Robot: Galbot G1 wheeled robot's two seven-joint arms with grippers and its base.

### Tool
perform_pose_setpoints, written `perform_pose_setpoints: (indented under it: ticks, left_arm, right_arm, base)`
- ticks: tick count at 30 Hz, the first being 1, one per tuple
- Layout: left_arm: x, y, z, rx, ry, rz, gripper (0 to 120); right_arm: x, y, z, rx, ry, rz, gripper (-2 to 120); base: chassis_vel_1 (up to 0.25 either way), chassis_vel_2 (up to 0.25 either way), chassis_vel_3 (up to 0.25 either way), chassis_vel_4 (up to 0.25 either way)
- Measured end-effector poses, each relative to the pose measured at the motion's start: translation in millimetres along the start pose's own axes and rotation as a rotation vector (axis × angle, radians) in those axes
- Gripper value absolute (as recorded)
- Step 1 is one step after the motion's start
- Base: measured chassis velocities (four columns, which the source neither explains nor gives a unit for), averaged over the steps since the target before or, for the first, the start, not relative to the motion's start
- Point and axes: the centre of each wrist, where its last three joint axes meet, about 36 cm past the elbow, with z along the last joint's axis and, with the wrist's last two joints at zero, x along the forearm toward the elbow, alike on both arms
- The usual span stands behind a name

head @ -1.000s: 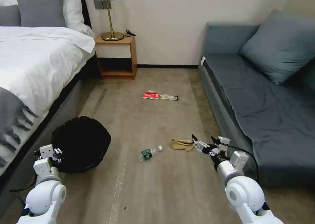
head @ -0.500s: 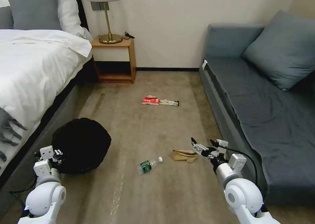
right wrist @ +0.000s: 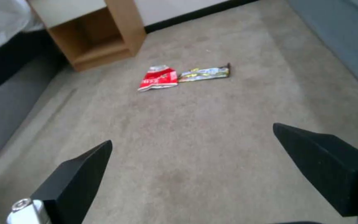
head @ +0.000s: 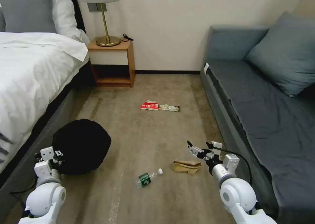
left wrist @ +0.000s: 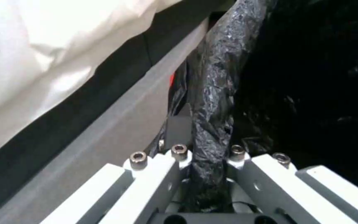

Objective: Pick up the trash bin, then pick up the garbage on the floor and place it into the trash bin.

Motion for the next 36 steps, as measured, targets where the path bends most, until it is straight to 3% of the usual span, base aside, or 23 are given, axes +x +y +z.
perform_pose_setpoints:
  ticks: [7, 11, 16, 20, 28, 31, 35, 36]
  left_arm:
    - [-5.2, -5.6, -4.0, -0.011, -0.028, 0.065, 0]
    - [-10.7, -5.9, -2.7, -0.04, -0.049, 0.117, 0]
    - [-12.2, 0.7, 1.0, -0.063, -0.071, 0.128, 0]
    - [-7.1, 7.8, 10.7, -0.106, -0.093, 0.129, 0]
    - [6.0, 5.1, 11.9, -0.112, -0.106, 0.132, 0]
    - [9.4, 3.4, 13.8, -0.129, -0.122, 0.133, 0]
    - [16.4, -0.4, 20.3, -0.133, -0.123, 0.129, 0]
    - [16.4, -0.4, 20.3, -0.133, -0.123, 0.129, 0]
  right_arm:
    - [-14.7, -19.5, -8.9, 0.124, 0.033, -0.06, 100]
    - [-36.1, -35.3, -20.2, 0.259, 0.053, -0.206, 100]
    - [-54.9, -34.3, -24.9, 0.349, 0.073, -0.314, 100]
    - [-86.7, -13.3, -24.3, 0.421, 0.129, -0.473, 100]
    - [-120.0, 20.1, -23.1, 0.582, 0.193, -0.666, 100]
    - [-127.5, 30.3, -11.7, 0.657, 0.224, -0.725, 100]
    - [-128.9, 46.6, 27.8, 0.817, 0.325, -0.827, 100]
    - [-128.9, 46.6, 27.8, 0.817, 0.325, -0.827, 100]
  base:
    - [-0.103, 0.116, 0.112, -0.096]
    - [-0.053, 0.033, 0.046, -0.047]
    - [0.0, 0.0, 0.0, 0.0]
    - [0.0, 0.0, 0.0, 0.0]
    - [0.0, 0.0, 0.0, 0.0]
    - [0.0, 0.0, 0.0, 0.0]
    - [0.0, 0.0, 0.0, 0.0]
    - [0.0, 0.0, 0.0, 0.0]
